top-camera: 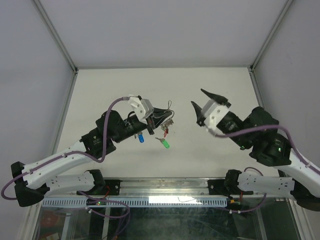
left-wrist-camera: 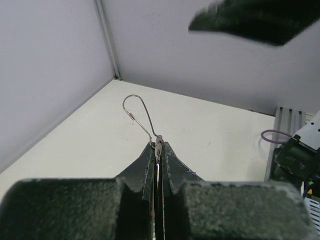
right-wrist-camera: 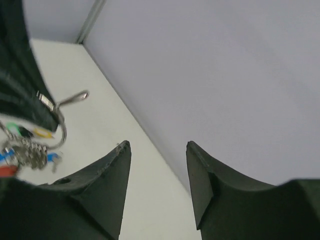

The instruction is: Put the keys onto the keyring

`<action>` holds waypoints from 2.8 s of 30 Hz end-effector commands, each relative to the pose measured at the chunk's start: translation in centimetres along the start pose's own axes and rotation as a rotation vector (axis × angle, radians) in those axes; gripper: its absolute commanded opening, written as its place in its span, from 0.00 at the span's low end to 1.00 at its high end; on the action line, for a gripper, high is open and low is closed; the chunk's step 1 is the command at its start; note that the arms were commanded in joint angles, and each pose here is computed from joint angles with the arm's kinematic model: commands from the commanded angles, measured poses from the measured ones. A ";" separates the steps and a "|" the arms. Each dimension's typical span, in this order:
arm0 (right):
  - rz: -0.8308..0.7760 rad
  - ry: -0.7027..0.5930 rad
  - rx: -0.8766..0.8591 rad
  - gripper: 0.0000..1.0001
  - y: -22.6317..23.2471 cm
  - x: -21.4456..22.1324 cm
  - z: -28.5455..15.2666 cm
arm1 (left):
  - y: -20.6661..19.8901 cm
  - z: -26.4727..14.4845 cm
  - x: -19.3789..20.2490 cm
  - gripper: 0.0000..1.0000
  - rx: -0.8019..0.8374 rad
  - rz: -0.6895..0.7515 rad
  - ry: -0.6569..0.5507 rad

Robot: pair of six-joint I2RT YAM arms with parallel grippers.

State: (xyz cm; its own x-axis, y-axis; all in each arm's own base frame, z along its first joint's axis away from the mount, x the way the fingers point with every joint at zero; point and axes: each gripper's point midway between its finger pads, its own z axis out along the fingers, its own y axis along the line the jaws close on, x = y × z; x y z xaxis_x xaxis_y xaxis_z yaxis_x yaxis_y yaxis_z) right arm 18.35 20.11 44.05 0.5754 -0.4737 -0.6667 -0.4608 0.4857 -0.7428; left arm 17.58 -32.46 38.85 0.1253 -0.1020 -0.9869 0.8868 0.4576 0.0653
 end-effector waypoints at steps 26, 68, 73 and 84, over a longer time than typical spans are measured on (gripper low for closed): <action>1.317 0.280 -0.323 0.49 5.2 -2.4 5.5 | 1.0 -1.1 -1.3 0.00 0.002 0.235 0.036; 1.352 0.083 -0.235 0.00 2.5 -3.3 6.4 | 1.3 -0.1 -2.4 0.46 -0.068 0.056 -0.099; 1.359 0.071 -0.231 0.00 2.4 -3.4 6.6 | 2.0 0.2 -2.4 0.50 -0.109 0.044 -0.102; 1.367 0.080 -0.223 0.00 2.7 -3.0 6.8 | 3.0 0.2 -2.8 0.42 -0.165 0.057 -0.121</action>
State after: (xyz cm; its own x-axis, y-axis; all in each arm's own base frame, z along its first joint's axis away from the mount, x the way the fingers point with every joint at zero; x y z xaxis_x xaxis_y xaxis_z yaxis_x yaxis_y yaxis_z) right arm 19.89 28.18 41.78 -0.5110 0.1546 -0.8456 -0.6997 0.4965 0.5137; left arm 19.84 -31.36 40.30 0.2096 -0.1188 -0.9705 0.8096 0.5777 0.1041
